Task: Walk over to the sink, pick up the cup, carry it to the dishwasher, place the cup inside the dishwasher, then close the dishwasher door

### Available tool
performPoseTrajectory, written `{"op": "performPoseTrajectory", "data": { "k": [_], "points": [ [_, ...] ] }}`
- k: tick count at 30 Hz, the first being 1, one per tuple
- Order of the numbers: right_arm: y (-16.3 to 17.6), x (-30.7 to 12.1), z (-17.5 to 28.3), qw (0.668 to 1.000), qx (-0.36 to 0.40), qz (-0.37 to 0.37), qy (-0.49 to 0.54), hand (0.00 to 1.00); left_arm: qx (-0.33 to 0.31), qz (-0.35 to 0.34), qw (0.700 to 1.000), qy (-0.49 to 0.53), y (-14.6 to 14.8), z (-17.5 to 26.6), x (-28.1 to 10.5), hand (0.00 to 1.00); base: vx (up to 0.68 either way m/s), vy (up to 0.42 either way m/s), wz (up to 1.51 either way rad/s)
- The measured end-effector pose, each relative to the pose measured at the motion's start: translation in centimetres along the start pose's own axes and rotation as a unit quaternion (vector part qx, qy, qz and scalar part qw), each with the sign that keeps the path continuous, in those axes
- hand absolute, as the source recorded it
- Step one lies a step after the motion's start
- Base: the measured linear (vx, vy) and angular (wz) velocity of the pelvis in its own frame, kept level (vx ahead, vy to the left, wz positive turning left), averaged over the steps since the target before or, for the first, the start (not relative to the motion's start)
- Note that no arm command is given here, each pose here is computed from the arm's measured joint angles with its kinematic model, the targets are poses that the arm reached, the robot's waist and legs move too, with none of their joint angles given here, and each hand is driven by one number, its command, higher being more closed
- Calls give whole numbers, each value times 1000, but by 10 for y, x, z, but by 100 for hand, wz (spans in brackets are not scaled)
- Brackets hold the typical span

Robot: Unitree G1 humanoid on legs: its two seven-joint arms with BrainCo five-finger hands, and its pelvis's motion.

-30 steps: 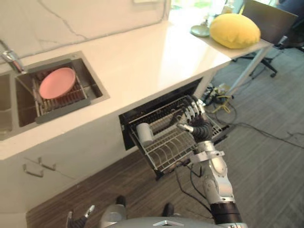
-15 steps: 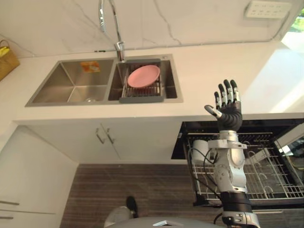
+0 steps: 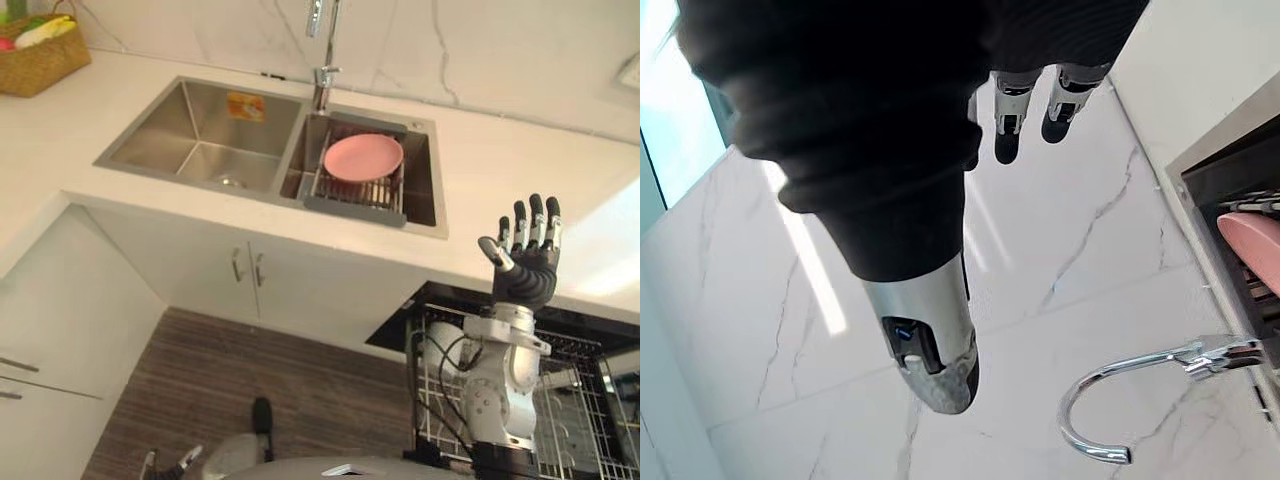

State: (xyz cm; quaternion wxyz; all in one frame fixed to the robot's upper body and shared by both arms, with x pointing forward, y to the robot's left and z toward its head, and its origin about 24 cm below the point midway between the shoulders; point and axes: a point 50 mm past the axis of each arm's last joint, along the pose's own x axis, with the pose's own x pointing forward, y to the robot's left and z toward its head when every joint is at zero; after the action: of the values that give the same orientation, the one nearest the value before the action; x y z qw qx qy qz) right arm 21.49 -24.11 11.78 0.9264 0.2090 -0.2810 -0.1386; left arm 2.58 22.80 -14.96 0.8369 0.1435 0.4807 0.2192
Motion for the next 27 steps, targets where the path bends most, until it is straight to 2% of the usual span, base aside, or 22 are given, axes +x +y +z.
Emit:
{"op": "performPoseTrajectory", "data": {
  "k": [16,19,23,27],
  "points": [
    [-24,-16,2,998,-45,-44,28,0,18,-44,999,-6,-8,11,7,0,-75,-36,-13],
    [-29,-19,3,997,-41,-52,39,0,11,-43,999,21,-10,-4,1,0,-80,-7,-19],
    [-15,-22,10,999,-20,-8,35,0,-30,-38,998,30,-17,-4,-3,0,-70,41,8],
    [-8,-20,14,1000,-10,8,23,0,-43,-33,997,47,-19,-12,-8,0,-40,97,8]
  ]
}}
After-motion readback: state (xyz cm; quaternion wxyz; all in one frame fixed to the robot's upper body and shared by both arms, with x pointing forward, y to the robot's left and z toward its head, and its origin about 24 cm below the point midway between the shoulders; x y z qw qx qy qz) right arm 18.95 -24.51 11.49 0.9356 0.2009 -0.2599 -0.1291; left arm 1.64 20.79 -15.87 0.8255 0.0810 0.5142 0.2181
